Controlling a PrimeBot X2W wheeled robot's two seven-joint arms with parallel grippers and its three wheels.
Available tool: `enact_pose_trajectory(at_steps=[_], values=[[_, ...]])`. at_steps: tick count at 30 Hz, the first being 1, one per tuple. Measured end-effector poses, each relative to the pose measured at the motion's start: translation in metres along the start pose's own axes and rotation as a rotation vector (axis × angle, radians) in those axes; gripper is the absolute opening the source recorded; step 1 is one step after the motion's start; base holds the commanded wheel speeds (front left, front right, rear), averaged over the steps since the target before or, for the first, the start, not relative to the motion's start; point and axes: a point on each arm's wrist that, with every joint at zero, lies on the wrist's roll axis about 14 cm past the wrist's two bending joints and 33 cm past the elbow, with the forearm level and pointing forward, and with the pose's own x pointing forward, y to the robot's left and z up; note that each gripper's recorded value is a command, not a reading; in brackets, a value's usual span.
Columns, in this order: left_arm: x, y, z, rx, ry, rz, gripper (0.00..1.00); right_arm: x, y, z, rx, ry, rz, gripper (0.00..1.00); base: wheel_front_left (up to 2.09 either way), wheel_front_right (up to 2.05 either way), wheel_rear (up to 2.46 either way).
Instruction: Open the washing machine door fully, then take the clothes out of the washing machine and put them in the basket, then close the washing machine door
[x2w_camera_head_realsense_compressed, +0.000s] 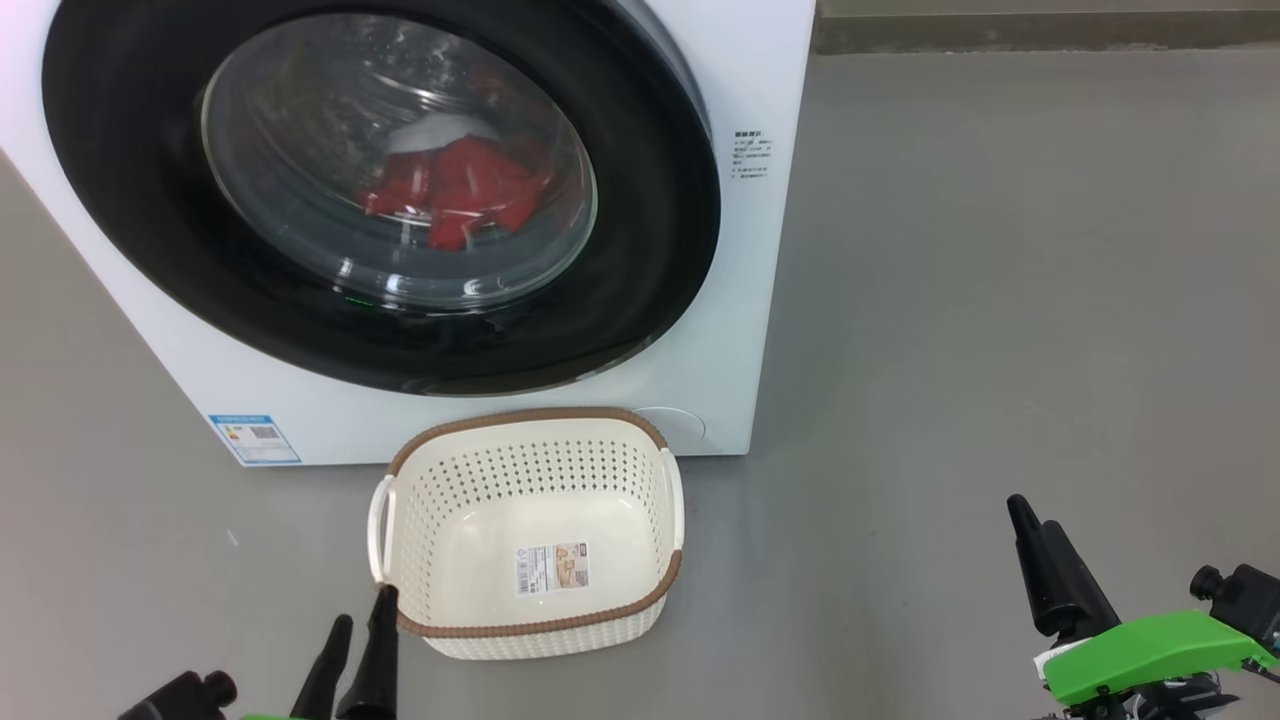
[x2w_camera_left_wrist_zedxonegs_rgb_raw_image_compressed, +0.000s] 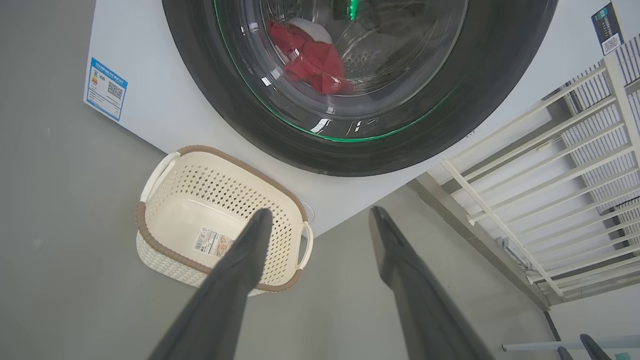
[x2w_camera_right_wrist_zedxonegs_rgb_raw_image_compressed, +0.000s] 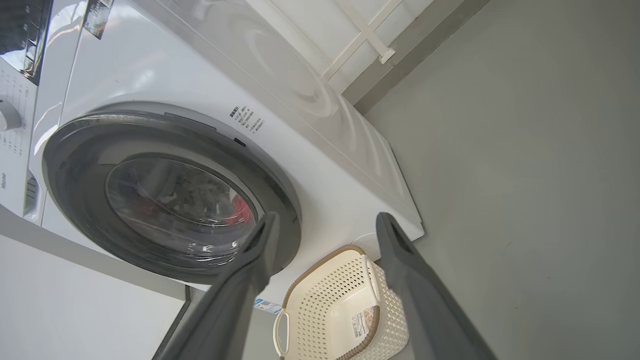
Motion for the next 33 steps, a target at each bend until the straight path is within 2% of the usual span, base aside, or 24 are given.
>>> enact_pose_trajectory(at_steps=[33], values=[[-0.005, -0.011, 0.005, 0.432, -0.065, -0.019, 1.00, -0.006, -0.008, -0.006, -0.324, 0.001, 0.004, 1.00, 0.00, 0.00, 0.00]])
